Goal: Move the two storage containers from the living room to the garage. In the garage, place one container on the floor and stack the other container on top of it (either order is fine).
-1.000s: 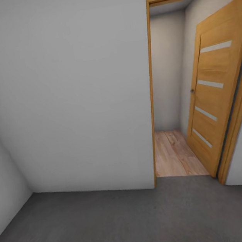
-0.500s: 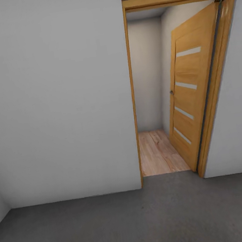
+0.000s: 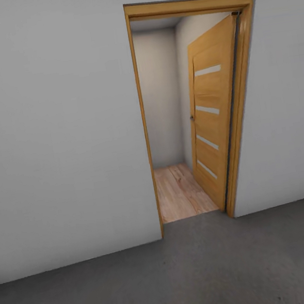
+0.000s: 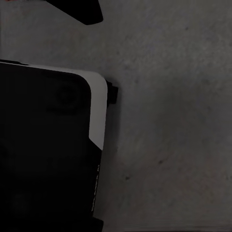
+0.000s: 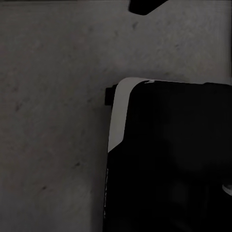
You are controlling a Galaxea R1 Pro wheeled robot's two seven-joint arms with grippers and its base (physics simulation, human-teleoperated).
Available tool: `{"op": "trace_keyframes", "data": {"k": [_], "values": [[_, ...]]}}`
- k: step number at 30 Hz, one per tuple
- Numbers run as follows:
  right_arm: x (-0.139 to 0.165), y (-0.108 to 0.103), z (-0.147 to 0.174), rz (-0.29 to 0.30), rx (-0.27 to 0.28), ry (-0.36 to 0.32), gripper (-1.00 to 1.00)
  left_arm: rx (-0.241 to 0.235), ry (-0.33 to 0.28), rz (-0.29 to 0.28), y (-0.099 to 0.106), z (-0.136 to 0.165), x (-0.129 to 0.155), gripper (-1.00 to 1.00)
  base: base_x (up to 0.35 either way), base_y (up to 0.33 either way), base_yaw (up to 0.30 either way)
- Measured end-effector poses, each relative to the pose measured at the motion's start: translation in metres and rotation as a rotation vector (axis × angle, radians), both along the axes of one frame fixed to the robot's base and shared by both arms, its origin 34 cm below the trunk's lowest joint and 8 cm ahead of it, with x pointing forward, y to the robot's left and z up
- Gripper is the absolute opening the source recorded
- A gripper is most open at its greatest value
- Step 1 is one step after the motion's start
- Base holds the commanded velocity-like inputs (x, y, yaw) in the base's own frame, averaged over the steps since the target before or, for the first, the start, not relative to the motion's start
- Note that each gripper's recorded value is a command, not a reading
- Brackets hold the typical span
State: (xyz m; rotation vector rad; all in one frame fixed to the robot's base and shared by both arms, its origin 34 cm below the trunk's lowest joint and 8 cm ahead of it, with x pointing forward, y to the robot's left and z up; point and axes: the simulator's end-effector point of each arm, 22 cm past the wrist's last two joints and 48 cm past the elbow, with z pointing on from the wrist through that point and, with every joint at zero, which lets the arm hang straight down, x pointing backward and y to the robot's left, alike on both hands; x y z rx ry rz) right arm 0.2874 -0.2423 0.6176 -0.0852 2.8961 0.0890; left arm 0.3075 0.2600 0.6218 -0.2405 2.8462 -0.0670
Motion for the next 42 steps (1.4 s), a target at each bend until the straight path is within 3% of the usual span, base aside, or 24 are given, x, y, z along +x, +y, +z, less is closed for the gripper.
{"op": "trace_keyframes", "data": {"k": [42], "values": [[-0.0002, 0.0002, 0.0002, 0.0, -0.001, 0.003, 1.0, 0.0, -0.003, 0.0, 0.0, 0.0005, 0.001, 1.0, 0.0, 0.0, -0.287]]}}
